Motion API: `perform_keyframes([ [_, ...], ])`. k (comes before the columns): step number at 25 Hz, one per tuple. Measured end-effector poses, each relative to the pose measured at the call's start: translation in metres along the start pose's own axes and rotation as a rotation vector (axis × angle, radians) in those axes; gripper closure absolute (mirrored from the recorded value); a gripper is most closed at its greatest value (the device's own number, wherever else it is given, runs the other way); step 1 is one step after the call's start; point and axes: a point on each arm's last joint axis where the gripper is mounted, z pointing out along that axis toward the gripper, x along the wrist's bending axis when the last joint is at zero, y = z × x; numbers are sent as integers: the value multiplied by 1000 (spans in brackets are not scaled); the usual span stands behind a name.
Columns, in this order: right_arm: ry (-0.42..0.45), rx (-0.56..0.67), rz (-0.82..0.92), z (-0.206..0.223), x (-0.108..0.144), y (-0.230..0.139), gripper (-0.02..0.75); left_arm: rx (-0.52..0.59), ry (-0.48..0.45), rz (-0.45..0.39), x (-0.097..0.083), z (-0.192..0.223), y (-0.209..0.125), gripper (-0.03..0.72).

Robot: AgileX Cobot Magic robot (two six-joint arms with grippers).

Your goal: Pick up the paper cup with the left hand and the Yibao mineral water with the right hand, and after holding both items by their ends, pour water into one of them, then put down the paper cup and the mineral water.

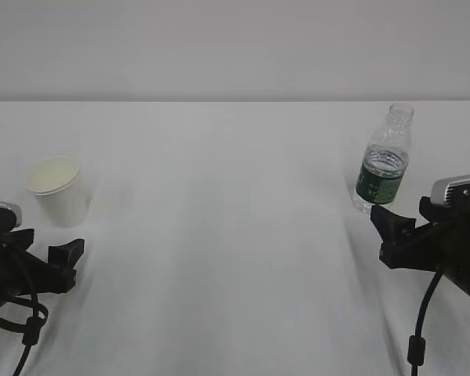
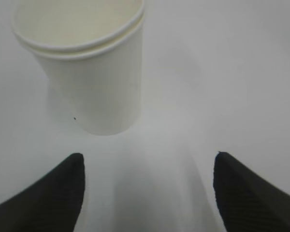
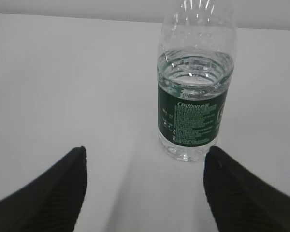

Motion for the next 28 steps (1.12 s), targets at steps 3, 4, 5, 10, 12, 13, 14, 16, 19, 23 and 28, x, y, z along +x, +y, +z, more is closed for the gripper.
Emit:
perform_keyframes([
  [3,0,-18,-5,4,0,4,150,-22,3,-4,0,5,5,83],
  [4,-1,-23,-9,6,0,5,149,-30,7,-6,1,7,7,83],
  [5,-3,-26,-11,8,0,5,147,-35,15,-10,2,8,8,83],
  [10,-23,-9,-3,19,-2,0,145,-41,60,-31,14,10,9,83],
  [12,-29,-6,-3,26,-2,-2,145,-42,77,-39,20,10,9,83],
  [13,-32,6,-2,30,-2,-5,145,-46,87,-44,23,11,10,83],
  [14,-34,3,0,32,-3,-5,145,-49,94,-47,24,12,11,83],
  [16,-37,9,1,36,-3,-7,145,-54,101,-50,27,19,11,83],
  [19,-47,8,5,42,-4,-9,144,-52,91,-45,27,32,8,83],
  [23,-54,18,6,43,-4,-11,144,-44,73,-36,25,41,4,83],
  [28,-69,14,13,44,-6,-11,144,-56,78,-39,26,47,6,84],
])
